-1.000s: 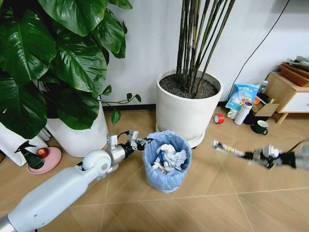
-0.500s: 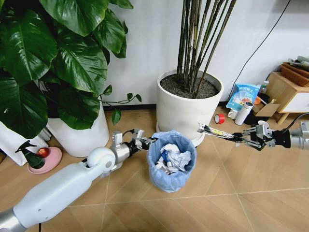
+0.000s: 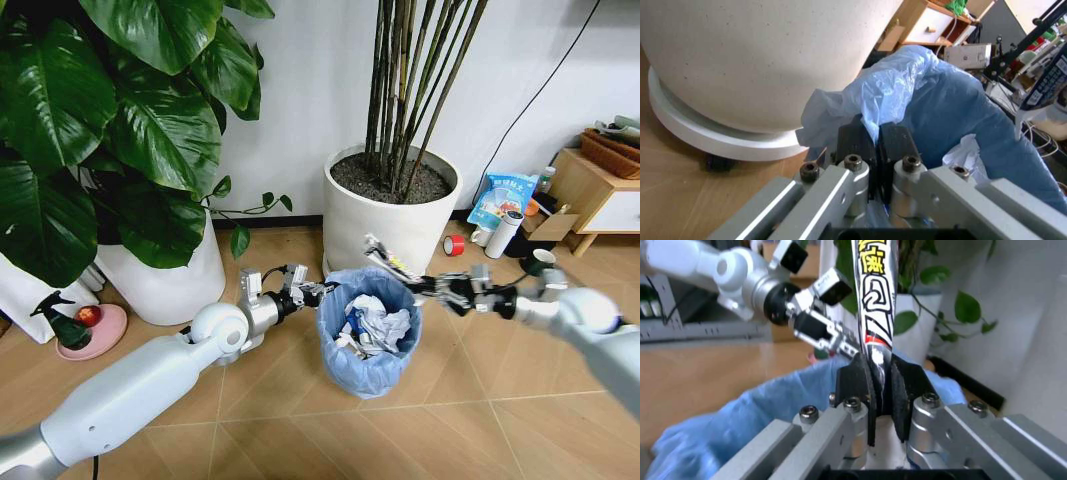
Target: Pick up the trash bin and place the garbage on the floor into it.
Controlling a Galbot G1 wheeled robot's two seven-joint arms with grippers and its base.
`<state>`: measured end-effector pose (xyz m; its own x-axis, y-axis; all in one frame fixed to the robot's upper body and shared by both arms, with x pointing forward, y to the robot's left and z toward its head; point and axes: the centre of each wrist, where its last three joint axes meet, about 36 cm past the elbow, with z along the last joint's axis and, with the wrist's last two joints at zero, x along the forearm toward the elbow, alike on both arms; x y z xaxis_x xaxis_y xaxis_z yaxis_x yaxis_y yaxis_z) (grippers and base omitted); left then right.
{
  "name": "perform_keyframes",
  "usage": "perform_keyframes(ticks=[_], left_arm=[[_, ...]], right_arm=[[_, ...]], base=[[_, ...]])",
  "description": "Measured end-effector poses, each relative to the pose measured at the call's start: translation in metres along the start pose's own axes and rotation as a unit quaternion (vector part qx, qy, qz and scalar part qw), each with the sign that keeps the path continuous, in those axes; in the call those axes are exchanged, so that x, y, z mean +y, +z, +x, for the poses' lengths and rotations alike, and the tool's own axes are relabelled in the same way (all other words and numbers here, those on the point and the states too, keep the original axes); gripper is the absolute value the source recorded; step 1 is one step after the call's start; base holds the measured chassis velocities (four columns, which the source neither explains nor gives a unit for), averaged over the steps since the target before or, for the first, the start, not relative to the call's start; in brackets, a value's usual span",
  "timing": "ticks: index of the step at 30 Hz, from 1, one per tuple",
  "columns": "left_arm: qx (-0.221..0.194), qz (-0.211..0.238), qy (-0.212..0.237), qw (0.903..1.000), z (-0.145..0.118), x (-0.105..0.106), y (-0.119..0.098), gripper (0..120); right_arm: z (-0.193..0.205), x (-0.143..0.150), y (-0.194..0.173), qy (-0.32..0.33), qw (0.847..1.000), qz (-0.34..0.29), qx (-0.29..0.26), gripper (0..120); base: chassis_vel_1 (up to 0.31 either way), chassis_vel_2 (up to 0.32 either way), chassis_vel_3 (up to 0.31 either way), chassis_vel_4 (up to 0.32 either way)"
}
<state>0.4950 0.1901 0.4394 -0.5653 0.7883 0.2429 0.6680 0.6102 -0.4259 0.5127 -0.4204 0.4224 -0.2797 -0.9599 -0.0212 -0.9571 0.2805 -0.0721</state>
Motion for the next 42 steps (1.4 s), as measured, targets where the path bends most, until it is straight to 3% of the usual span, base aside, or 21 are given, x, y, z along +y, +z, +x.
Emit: perform_keyframes(ticks=[10, 17, 30, 34, 35, 38, 41, 42], left_arm=[[0.001, 0.002, -0.005, 1.0, 0.001, 0.002, 0.001, 0], [0.002, 0.004, -0.005, 1.0, 0.001, 0.001, 0.003, 0], [-0.005, 0.004, -0.012, 0.9999, 0.005, 0.005, -0.001, 0], [-0.008, 0.007, -0.023, 0.9997, 0.01, 0.011, -0.001, 0], [-0.01, 0.008, -0.035, 0.9993, 0.017, 0.018, -0.001, 0], [-0.012, 0.007, -0.053, 0.9985, 0.026, 0.028, 0.0, 0], [-0.016, 0.008, -0.096, 0.9952, 0.056, 0.05, 0.007, 0], [-0.016, 0.008, -0.096, 0.9952, 0.056, 0.05, 0.007, 0]], right_arm=[[-0.025, -0.008, 0.011, -0.017, 1.0, -0.002, -0.012, 8], [-0.028, -0.007, 0.013, -0.027, 1.0, -0.005, 0.002, 38], [-0.035, -0.008, 0.011, -0.03, 0.999, -0.007, 0.007, 82], [-0.022, -0.013, 0.001, 0.004, 1.0, 0.006, 0.009, 94], [-0.007, -0.013, -0.003, 0.044, 0.999, 0.01, 0.014, 98], [0.012, -0.009, -0.006, 0.098, 0.995, 0.013, 0.021, 100], [0.05, 0.006, -0.01, 0.192, 0.98, 0.022, 0.035, 100], [0.05, 0.006, -0.01, 0.192, 0.98, 0.022, 0.035, 100]], base=[[0.0, 0.0, 0.0, 0.0], [0.0, 0.0, 0.0, 0.0], [0.0, 0.0, 0.0, 0.0], [0.0, 0.0, 0.0, 0.0], [0.0, 0.0, 0.0, 0.0], [0.0, 0.0, 0.0, 0.0], [0.0, 0.0, 0.0, 0.0], [0.0, 0.0, 0.0, 0.0]])
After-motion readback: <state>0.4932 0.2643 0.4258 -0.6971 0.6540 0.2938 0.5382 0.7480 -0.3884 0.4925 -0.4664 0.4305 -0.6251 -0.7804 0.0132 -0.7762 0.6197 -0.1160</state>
